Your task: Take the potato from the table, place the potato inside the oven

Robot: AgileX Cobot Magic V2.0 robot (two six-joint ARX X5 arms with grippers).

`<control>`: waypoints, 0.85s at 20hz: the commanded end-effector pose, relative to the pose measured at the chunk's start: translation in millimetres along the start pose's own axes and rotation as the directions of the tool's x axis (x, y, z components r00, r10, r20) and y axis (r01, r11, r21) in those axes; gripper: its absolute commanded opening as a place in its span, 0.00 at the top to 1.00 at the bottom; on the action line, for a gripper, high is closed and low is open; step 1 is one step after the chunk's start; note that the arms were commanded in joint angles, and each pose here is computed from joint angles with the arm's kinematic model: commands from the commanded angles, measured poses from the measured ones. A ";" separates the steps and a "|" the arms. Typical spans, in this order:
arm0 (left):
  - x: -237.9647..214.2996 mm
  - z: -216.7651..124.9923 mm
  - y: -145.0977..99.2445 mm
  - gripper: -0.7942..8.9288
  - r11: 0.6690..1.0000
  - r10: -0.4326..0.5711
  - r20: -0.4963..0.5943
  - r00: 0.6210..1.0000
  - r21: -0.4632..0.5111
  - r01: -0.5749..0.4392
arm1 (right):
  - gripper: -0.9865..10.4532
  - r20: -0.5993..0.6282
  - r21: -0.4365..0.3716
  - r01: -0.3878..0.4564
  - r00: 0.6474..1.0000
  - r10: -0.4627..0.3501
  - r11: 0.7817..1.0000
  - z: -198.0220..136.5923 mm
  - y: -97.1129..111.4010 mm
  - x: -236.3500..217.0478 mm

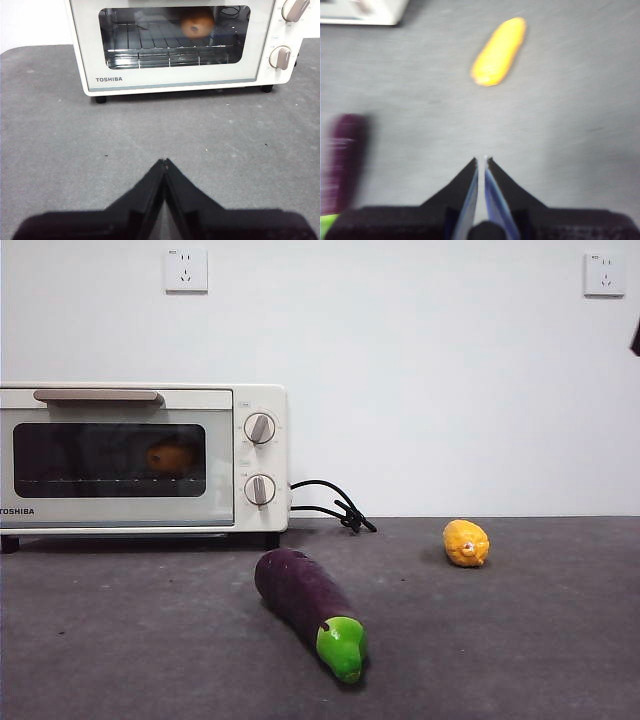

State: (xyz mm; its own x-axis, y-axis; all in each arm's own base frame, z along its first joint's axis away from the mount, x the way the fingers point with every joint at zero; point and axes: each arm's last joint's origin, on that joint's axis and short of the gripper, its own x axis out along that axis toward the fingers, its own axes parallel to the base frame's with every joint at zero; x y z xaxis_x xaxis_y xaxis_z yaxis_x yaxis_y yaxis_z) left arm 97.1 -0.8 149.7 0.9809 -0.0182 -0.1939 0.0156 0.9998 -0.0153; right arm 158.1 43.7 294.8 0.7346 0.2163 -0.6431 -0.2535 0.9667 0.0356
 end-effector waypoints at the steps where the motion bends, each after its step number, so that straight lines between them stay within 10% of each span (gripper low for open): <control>1: 1.0 -2.1 -0.4 0.92 1.000 -0.008 0.002 1.000 -0.010 0.008 | 0.89 0.016 -0.064 0.110 0.994 -0.109 0.992 -5.0 -3.5 -6.1; 7: 1.3 -2.4 -0.4 0.92 1.000 -0.008 -0.003 1.000 -0.010 0.008 | 0.89 0.225 -0.075 0.224 0.953 -0.202 0.972 -1.2 -13.2 -30.8; 14: 1.3 -2.4 -0.4 0.92 1.000 -0.008 -0.003 1.000 -0.010 0.008 | 0.89 0.592 0.003 0.234 0.783 -0.191 0.972 -38.7 -29.7 -17.9; 17: 1.3 -2.4 -0.4 0.92 1.000 -0.008 -0.003 1.000 -0.010 0.008 | 0.89 0.578 0.038 0.264 0.781 -0.236 0.964 -64.9 -35.4 -4.0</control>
State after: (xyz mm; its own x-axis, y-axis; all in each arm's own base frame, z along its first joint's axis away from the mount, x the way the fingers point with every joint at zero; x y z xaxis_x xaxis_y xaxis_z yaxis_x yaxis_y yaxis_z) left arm 97.3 -0.8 149.3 0.9800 -0.0182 -0.1984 0.0155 0.9998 -0.0154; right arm 123.2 0.4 253.6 0.9981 0.0233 -0.0574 -0.0294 0.9937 -0.1078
